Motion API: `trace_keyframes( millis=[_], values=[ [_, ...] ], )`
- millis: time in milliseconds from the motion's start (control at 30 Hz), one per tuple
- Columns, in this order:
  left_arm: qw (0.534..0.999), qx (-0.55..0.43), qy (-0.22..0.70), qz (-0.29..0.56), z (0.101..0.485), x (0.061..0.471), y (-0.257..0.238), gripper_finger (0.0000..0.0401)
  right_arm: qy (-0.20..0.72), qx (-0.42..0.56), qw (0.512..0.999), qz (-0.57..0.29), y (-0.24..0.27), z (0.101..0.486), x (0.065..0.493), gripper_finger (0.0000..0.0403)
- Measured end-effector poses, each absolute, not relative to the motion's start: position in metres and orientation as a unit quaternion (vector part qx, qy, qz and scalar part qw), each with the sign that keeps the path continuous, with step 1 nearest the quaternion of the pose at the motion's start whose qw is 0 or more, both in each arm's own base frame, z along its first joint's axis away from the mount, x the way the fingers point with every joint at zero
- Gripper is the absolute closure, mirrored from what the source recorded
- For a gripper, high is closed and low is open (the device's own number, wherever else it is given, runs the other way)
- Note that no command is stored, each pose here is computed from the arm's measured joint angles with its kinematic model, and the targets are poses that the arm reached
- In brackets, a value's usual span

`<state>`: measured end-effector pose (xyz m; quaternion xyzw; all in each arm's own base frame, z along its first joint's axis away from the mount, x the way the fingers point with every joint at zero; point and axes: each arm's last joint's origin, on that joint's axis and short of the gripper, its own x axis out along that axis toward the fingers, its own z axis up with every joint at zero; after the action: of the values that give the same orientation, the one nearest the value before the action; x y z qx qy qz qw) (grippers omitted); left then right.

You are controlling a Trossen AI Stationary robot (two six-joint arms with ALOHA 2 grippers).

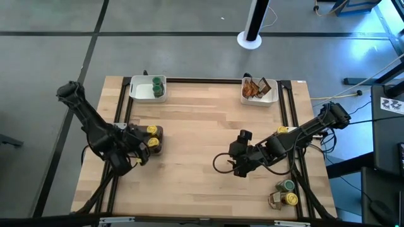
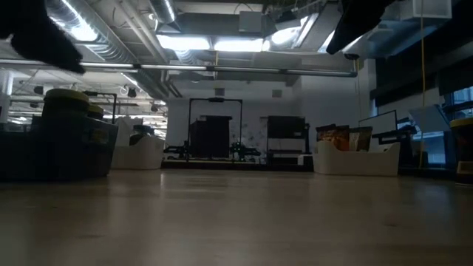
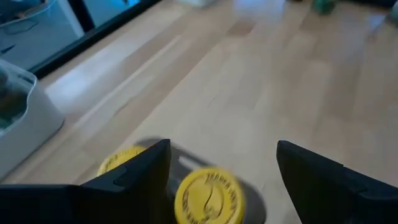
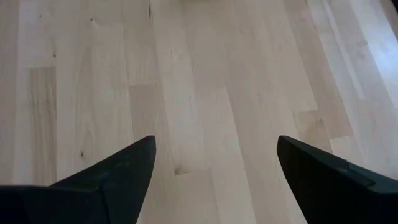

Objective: Sort spices by type
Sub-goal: Put the green seasoning bottle into the top left white bin

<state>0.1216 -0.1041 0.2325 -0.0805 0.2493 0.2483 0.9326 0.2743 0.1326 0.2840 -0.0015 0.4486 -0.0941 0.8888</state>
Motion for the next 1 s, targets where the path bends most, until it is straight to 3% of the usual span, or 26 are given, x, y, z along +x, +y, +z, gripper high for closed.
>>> trace_keyframes(
  millis=[500,767,1000],
  values=[
    [0.962,0.008,0.174,0.209,0.257,0.170,-0.111,0.0125,0.463,0.008,0.881,-0.094,0.132,0.287,0.272,0.0068],
    [0.966,0.034,0.193,0.171,0.246,0.205,-0.113,0.0125,0.531,0.022,0.831,-0.162,0.121,0.312,0.252,0.0068],
    [0.975,0.061,0.198,0.082,0.236,0.231,-0.120,0.0125,0.607,0.010,0.753,-0.254,0.108,0.314,0.225,0.0068]
  ],
)
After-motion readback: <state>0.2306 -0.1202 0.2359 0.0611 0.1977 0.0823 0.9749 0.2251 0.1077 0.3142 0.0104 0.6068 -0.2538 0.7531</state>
